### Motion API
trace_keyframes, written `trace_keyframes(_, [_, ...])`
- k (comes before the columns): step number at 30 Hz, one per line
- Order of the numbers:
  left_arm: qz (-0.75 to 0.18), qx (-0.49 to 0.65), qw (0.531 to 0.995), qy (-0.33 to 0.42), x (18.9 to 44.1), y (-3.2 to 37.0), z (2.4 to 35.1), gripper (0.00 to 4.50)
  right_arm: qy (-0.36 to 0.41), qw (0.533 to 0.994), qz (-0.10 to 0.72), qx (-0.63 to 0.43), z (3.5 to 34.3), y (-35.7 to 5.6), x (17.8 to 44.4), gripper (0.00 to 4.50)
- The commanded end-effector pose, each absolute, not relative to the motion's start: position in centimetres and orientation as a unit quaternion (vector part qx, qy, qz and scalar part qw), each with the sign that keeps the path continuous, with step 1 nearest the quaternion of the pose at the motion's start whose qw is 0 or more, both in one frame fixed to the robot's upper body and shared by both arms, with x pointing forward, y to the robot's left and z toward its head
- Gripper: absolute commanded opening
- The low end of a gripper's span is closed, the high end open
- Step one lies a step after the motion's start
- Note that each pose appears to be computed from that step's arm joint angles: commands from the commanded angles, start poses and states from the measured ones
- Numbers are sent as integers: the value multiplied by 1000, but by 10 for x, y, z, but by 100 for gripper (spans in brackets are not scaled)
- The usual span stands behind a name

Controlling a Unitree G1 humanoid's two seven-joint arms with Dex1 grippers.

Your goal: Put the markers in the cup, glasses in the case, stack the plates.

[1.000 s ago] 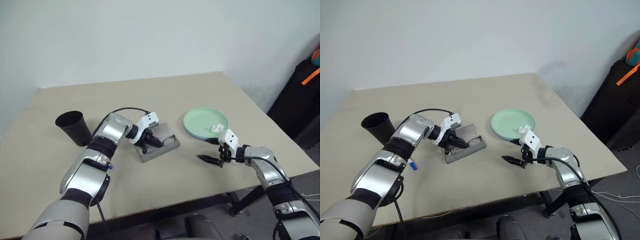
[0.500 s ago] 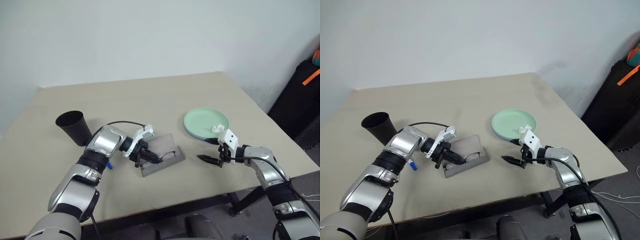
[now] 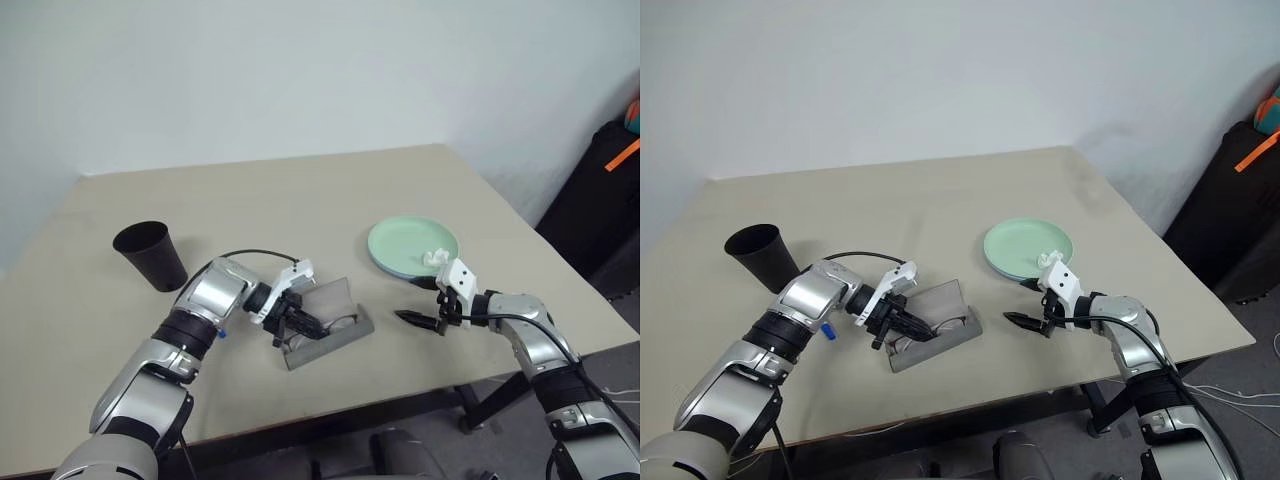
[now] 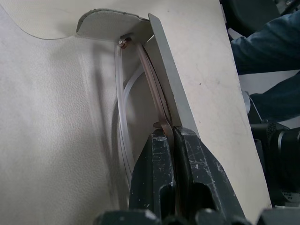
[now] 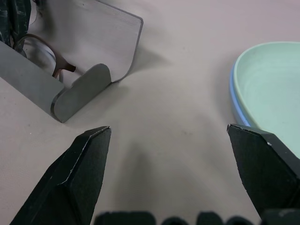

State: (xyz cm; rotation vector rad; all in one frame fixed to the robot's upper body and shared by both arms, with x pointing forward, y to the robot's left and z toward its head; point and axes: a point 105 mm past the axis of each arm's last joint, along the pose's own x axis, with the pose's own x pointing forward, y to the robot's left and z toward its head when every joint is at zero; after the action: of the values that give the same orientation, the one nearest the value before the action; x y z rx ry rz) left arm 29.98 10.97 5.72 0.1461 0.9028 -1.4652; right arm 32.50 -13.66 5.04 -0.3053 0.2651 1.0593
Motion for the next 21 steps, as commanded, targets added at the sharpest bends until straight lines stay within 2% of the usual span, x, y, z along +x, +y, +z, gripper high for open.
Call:
trace_keyframes(1, [-636,95,662,385,307,109,59,2,102,845,501,-159,65,-136,328,431])
trace_keyframes(4, [-632,96,668,381,310,109,59,71,102,844,501,-159,65,-136,328,431])
trace_keyframes(8, [-624,109,679,371,316,110,60,199,103,844,502,-159,65,-135,328,431])
trace_keyframes(13, [-609,135,705,338,332,111,71,199,103,843,503,-160,65,-135,329,431])
trace_keyframes(15, [-613,128,712,316,338,109,85,199,103,843,503,-161,65,-135,329,431])
trace_keyframes(21, [-641,125,694,303,330,105,96,199,104,842,503,-162,66,-136,330,431])
